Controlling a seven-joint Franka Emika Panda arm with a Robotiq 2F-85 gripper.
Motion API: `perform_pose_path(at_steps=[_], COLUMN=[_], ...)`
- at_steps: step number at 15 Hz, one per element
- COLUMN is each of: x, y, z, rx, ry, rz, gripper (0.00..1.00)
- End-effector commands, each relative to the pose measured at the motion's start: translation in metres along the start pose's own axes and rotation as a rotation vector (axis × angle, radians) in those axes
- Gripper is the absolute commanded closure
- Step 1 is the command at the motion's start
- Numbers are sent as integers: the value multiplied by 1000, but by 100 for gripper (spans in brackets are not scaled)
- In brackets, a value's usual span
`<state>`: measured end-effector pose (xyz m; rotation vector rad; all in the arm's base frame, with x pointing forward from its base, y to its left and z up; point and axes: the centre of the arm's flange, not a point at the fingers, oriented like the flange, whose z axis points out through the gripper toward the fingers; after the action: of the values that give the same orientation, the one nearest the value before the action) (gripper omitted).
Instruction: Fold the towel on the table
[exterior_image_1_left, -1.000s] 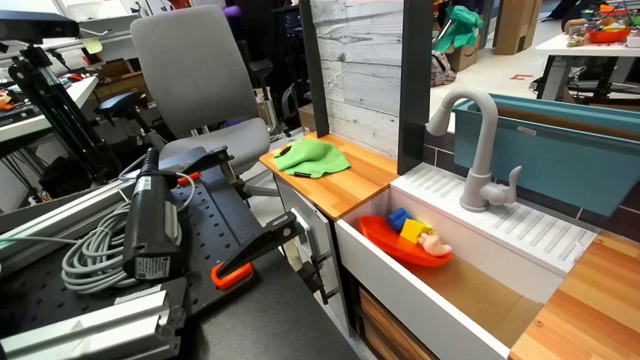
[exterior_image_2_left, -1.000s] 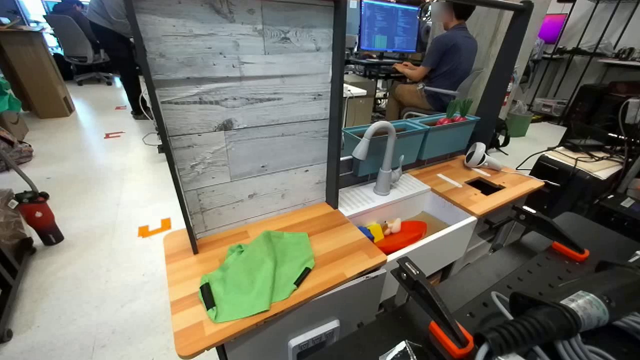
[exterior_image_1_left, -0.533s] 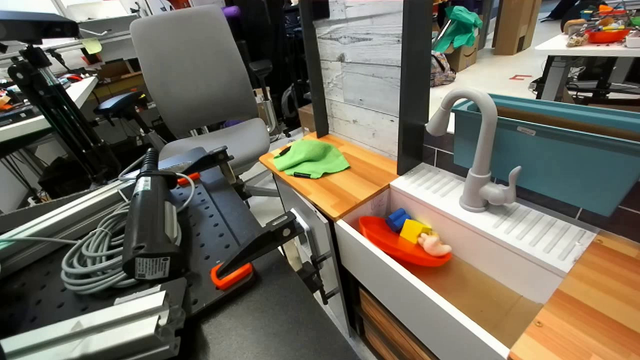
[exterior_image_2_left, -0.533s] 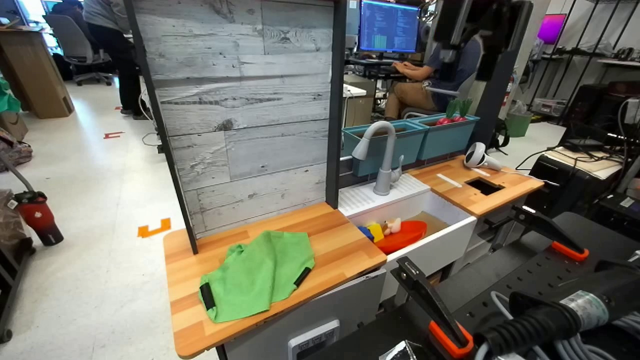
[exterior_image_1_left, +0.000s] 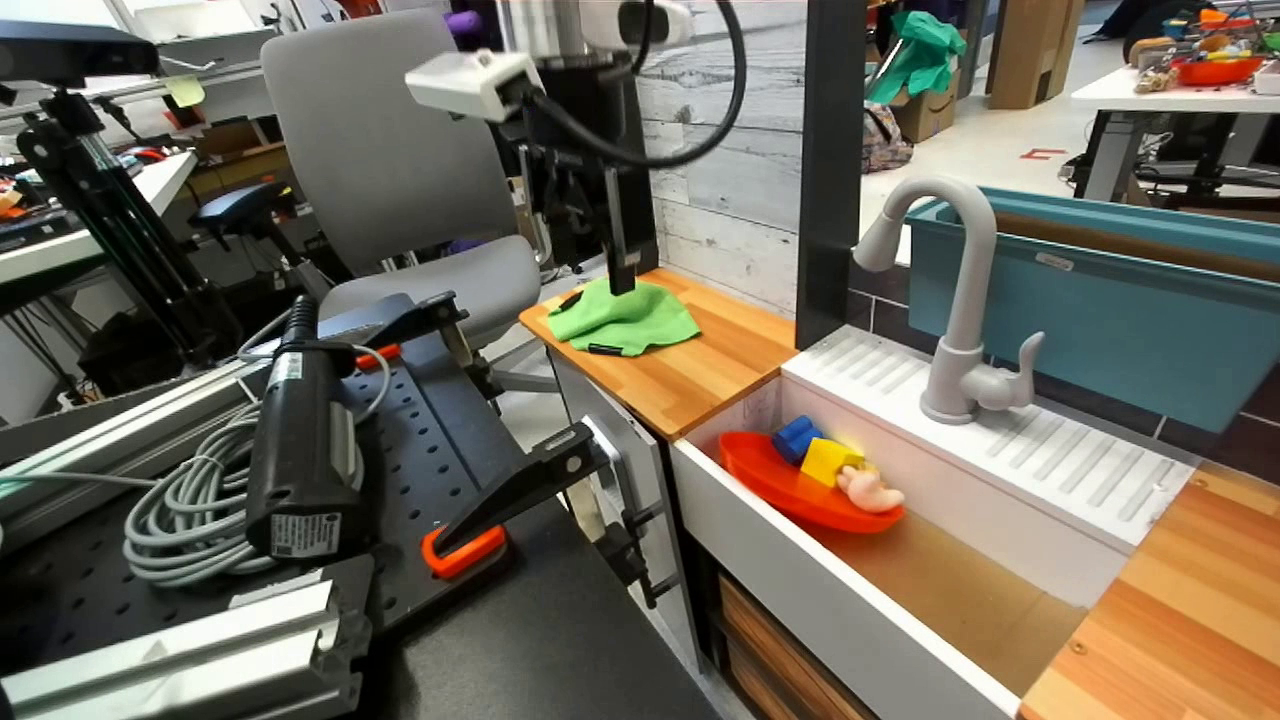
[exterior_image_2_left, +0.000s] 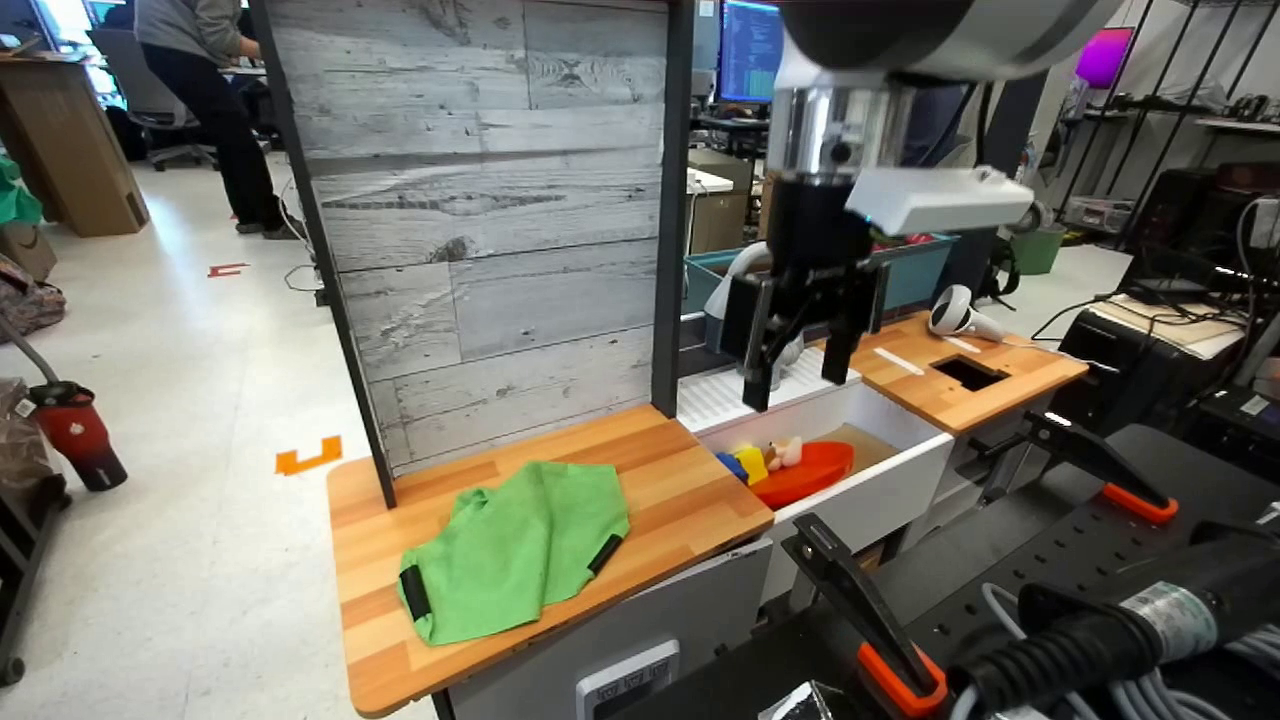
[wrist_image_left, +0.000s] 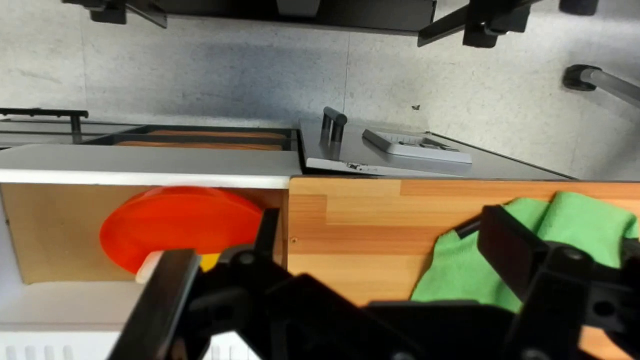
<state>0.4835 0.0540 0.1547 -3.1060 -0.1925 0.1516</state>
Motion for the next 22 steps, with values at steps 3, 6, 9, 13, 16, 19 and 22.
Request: perform_pose_path(at_steps=[3, 6, 9, 13, 16, 19, 22], x=[47, 62, 82, 104, 117, 120, 119], y=[-34, -55, -76, -98, -108, -111, -107], z=[87, 113, 133, 151, 162, 171, 170], rx=[62, 93, 115, 131, 136, 132, 137], ry=[-26, -32, -15, 16, 41, 49, 45], rz=[57, 66, 67, 84, 101, 98, 98], gripper=[0, 0, 0, 0, 0, 34, 57])
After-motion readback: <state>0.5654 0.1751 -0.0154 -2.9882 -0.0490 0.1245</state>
